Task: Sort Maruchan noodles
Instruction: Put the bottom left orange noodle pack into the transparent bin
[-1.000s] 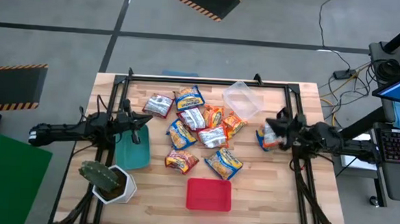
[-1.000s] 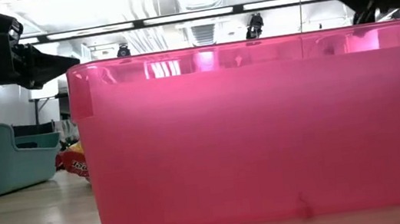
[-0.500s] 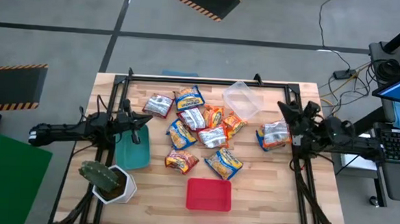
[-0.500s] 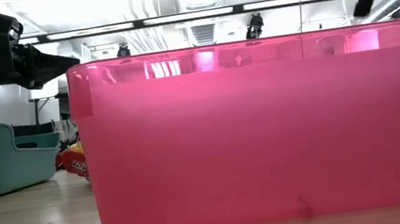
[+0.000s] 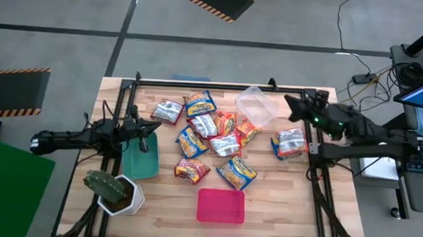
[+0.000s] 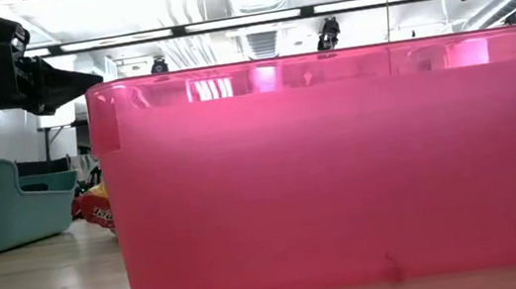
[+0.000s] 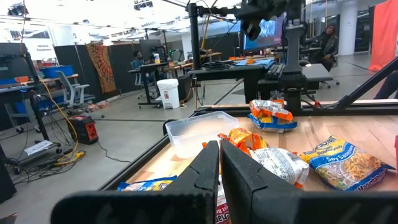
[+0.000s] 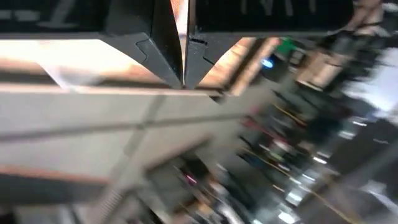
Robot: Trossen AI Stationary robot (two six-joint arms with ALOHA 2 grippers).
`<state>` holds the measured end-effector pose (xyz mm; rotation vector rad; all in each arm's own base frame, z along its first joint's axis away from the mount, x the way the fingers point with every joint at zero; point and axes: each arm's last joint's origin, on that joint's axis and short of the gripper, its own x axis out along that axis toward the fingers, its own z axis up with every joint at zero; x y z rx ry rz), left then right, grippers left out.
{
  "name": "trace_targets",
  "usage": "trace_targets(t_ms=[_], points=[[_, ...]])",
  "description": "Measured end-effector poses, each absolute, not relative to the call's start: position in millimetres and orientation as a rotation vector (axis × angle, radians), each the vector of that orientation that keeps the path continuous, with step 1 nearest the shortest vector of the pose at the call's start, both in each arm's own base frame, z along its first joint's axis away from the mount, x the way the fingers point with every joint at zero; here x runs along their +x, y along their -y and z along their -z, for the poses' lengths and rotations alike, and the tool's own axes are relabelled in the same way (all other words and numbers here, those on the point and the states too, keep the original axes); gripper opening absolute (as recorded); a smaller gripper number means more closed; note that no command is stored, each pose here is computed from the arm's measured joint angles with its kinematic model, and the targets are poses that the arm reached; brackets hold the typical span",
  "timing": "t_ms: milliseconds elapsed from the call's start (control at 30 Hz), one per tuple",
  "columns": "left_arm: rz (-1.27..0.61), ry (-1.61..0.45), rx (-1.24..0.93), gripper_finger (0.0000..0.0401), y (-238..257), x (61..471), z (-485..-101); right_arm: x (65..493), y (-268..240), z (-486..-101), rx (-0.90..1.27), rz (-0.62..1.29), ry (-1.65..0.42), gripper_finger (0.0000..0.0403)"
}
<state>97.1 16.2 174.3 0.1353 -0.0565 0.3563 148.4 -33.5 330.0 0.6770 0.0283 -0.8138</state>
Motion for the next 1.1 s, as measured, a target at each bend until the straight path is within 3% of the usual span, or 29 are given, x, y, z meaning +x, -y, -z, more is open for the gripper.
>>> trace_targets(t_ms=[233,700,933,1100], points=[[-0.356,0.056,0.135,0.0,-16,97,-174,164,41,-343,0.727,0.951,-0.209,0.0009],[-0.356,0.056,0.135,0.0,-16,97,-174,208,44,-368,0.642,0.839,-0.311,0.0009],[-0.355,0.078,0.132,0.0,-16,97,-176,228,47,-357,0.559,0.845,-0.402,0.0009],[-0.227,0.294,-0.094,0.0,-13,95,-193,247,50,-348,0.607,0.859,-0.386,0.0009]])
